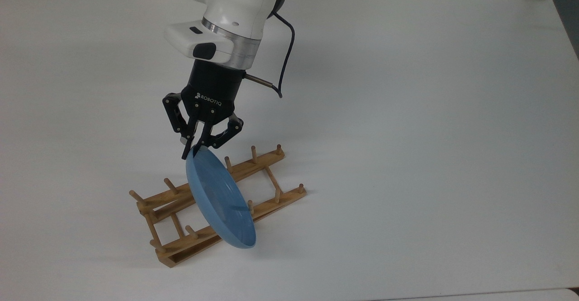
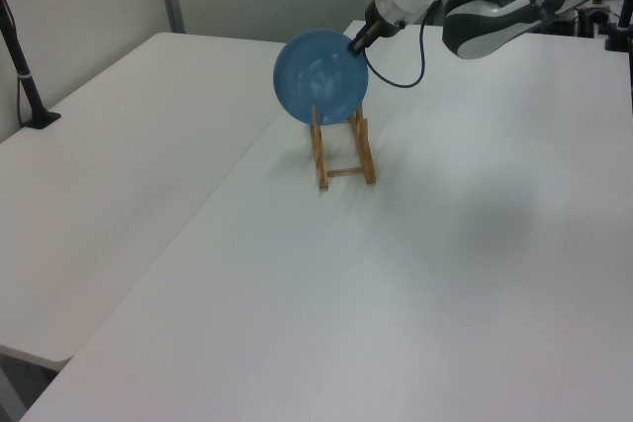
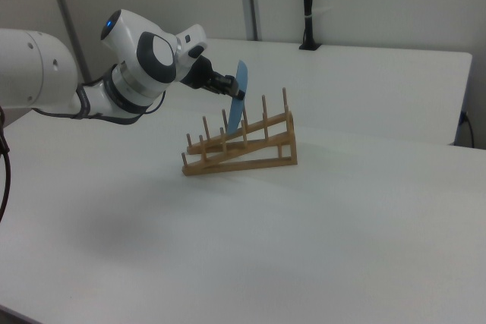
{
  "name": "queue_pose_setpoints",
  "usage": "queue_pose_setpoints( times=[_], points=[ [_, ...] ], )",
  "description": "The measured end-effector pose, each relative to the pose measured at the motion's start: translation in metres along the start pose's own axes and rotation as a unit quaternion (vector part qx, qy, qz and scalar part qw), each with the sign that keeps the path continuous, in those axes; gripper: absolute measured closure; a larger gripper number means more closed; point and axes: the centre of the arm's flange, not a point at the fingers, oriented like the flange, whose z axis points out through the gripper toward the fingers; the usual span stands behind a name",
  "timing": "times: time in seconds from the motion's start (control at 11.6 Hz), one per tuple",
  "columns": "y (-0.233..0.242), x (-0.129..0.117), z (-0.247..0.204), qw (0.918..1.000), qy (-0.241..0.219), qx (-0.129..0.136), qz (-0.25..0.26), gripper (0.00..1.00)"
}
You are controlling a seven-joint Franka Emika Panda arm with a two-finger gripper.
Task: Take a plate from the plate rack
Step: 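Close the gripper on the blue plate's rim, then lift the blue plate up and out of the wooden rack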
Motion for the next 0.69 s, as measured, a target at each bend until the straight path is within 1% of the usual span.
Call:
queue_pose_setpoints(
  times=[0.26,0.43,0.6,0.69],
  points=[
    [0.013,0.011,-0.005,0.9999,0.01,-0.005,0.009,0.93],
    [0.038,0.028,-0.021,0.9992,0.028,-0.014,0.026,0.93],
    [0.064,0.041,-0.04,0.9976,0.038,-0.016,0.056,0.93],
    [0.069,0.043,-0.045,0.9966,0.036,-0.01,0.073,0.93]
  ],
)
